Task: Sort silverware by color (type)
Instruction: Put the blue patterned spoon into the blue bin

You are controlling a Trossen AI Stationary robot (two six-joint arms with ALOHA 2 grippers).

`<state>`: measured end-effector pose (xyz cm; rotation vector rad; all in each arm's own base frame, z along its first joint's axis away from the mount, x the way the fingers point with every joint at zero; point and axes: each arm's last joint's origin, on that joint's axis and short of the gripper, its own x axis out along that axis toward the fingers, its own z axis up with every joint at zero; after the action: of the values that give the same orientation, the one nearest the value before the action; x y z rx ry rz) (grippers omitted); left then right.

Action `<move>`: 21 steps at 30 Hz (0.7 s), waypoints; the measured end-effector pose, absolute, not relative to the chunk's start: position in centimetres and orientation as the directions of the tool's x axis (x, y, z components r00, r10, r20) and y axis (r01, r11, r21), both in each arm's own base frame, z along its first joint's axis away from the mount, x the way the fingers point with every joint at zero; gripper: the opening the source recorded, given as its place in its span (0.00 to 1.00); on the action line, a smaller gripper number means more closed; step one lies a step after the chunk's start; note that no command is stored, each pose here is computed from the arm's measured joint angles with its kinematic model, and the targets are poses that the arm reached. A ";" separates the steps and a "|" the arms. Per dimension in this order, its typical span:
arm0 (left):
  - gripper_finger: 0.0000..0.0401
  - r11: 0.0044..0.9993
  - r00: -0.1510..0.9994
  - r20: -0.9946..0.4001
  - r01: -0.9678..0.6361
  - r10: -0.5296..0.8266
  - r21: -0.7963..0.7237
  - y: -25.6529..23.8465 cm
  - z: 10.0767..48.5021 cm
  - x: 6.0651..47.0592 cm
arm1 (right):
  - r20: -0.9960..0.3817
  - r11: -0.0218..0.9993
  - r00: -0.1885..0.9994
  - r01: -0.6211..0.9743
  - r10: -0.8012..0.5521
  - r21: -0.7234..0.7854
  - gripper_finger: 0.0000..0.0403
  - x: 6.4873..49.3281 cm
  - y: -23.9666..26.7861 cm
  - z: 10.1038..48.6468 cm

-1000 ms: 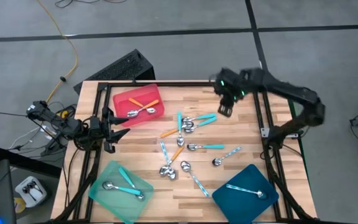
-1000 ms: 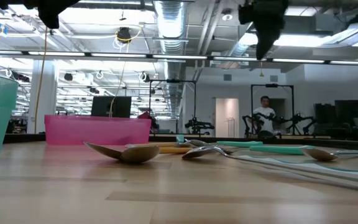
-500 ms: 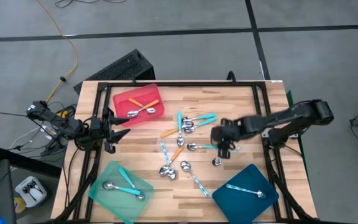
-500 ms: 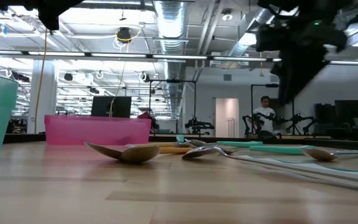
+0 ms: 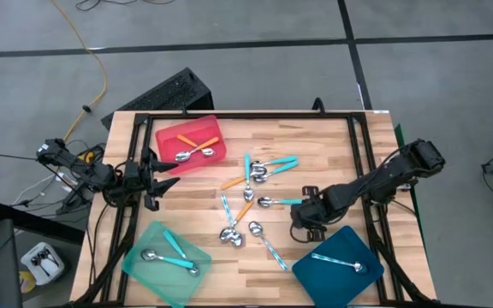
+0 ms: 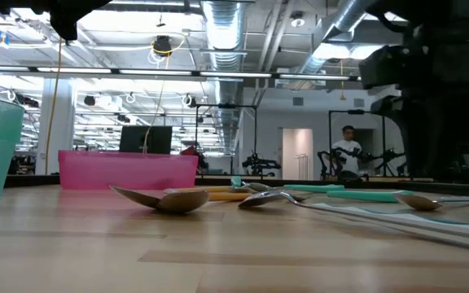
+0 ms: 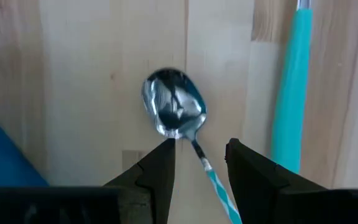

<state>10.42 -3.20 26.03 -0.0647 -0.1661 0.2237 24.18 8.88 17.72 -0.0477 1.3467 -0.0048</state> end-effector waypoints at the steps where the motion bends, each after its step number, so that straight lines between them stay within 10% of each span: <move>1: 0.47 0.973 0.961 0.157 -0.215 0.226 -0.082 -3.2 26.0 10.4 | -0.975 0.999 0.221 -0.020 -0.031 -0.037 0.41 24.1 8.8 17.6; 21: 0.47 0.973 0.962 0.151 -0.215 0.226 -0.085 -3.2 26.0 10.4 | -0.974 0.998 0.224 -0.052 -0.032 -0.045 0.41 22.6 7.9 14.4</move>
<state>10.43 -3.21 25.96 -0.0676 -0.1608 0.2234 22.60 7.93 14.38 -0.0728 1.3447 0.0132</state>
